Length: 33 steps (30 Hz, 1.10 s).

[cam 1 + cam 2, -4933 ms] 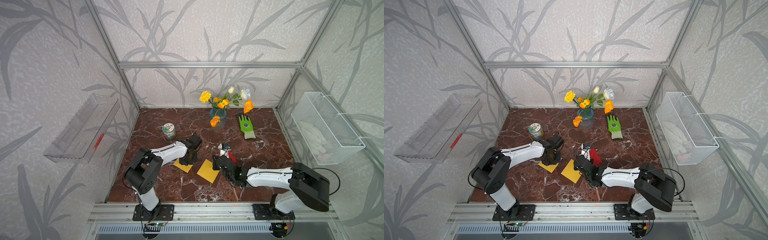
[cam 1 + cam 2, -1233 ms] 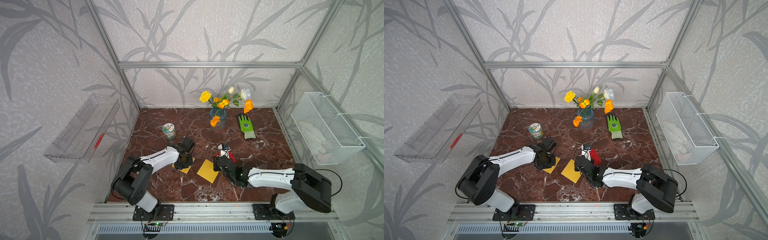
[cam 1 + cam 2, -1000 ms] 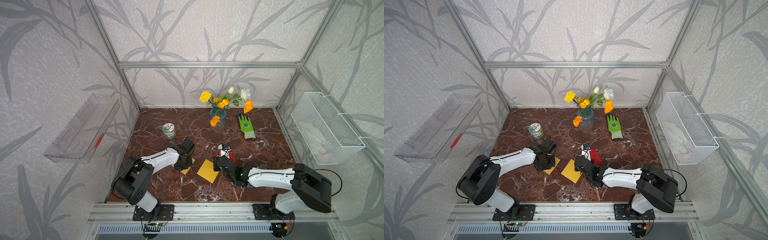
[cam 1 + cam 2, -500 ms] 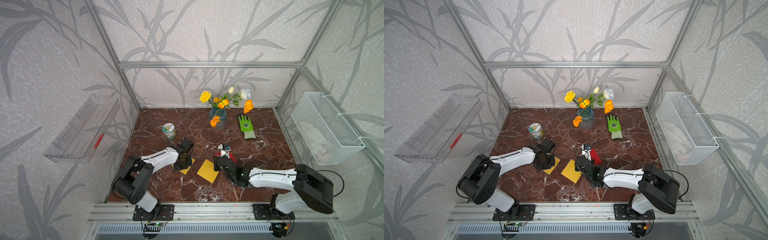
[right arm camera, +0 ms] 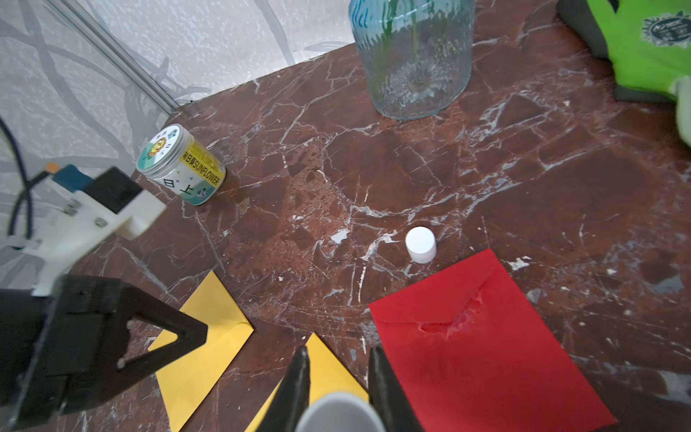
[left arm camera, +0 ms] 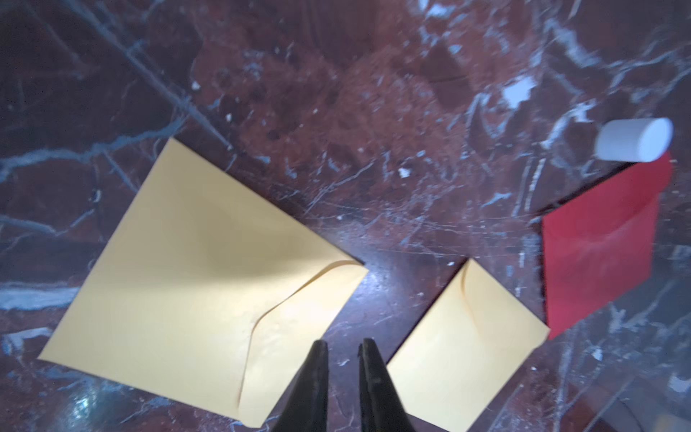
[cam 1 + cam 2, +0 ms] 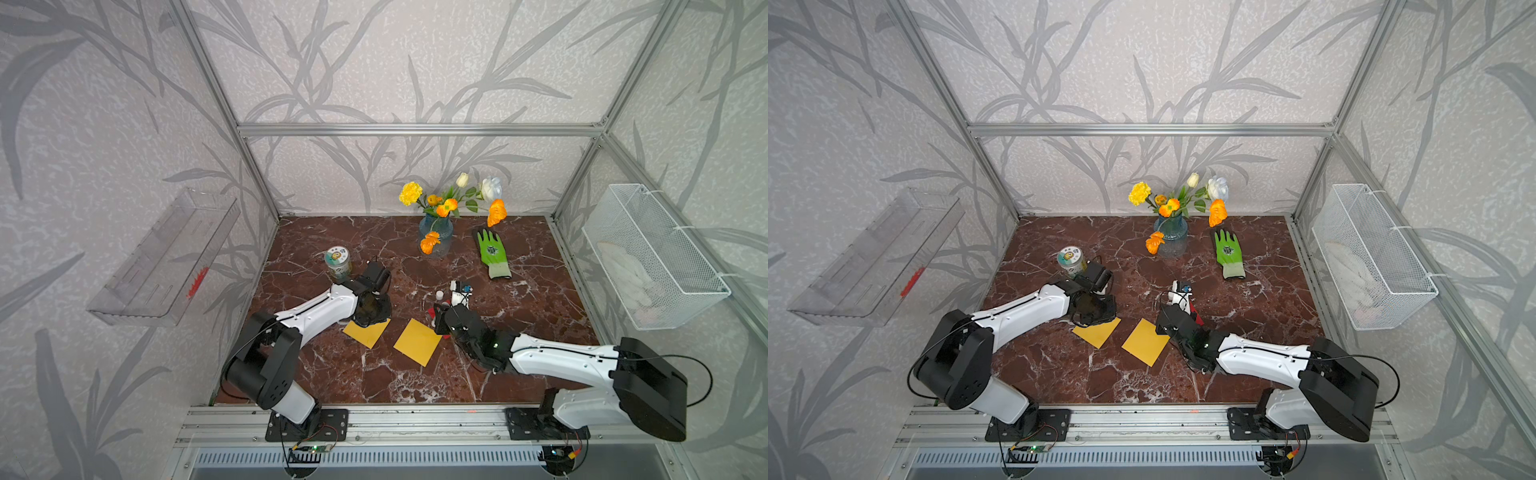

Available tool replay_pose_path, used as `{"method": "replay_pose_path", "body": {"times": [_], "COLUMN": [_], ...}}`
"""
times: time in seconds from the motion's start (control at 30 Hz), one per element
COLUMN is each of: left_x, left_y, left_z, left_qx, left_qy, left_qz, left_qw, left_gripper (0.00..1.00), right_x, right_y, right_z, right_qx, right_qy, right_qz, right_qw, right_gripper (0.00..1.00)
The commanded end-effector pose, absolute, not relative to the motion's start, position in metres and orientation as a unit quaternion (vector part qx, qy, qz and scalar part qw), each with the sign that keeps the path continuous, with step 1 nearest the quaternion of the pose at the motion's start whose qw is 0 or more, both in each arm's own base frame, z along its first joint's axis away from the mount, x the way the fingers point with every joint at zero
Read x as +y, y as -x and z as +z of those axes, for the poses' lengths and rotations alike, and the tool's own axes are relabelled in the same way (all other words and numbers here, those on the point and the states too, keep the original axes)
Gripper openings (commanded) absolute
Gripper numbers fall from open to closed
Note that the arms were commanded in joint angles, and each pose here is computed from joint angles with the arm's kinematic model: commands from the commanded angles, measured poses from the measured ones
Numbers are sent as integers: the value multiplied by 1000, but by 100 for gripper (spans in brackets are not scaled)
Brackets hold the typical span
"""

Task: Seal the envelope with a glue stick
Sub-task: Seal the envelope at the center of the board, then screw the glue stick.

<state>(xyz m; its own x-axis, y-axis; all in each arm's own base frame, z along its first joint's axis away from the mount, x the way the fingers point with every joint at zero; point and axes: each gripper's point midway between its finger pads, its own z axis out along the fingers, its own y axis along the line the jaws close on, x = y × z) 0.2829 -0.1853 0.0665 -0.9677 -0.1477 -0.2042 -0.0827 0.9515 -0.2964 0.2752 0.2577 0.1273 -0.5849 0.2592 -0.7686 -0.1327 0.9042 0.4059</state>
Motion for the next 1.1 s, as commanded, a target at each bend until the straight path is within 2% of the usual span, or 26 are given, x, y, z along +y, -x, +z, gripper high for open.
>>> {"method": "replay_pose_path", "body": {"times": [0.0,0.13,0.33,0.4,0.77,0.97,1.07], "left_x": [-195,-217,-254,-264,-308,-319,-325], "left_y": [-289,-292,-282,-277,-243,-230,-227], "left_z": [91,112,140,146,165,158,158], "left_qx": [975,958,910,895,823,819,815], "left_qy": [29,-20,-111,-134,-230,-251,-255], "left_qz": [-177,-239,-356,-387,-488,-489,-496], "left_qw": [133,154,180,178,178,165,158], "left_gripper": [21,31,59,63,69,68,65], "right_x": [251,244,244,247,272,283,285], "right_y": [-279,-282,-279,-277,-267,-265,-264], "right_z": [133,129,140,145,172,176,176], "right_qx": [872,883,886,886,869,858,855], "right_qy": [-56,-74,-71,-65,-41,-44,-45], "right_qz": [232,280,336,352,425,457,465], "right_qw": [427,369,312,296,250,229,225], "right_gripper": [0,0,0,0,0,0,0]}}
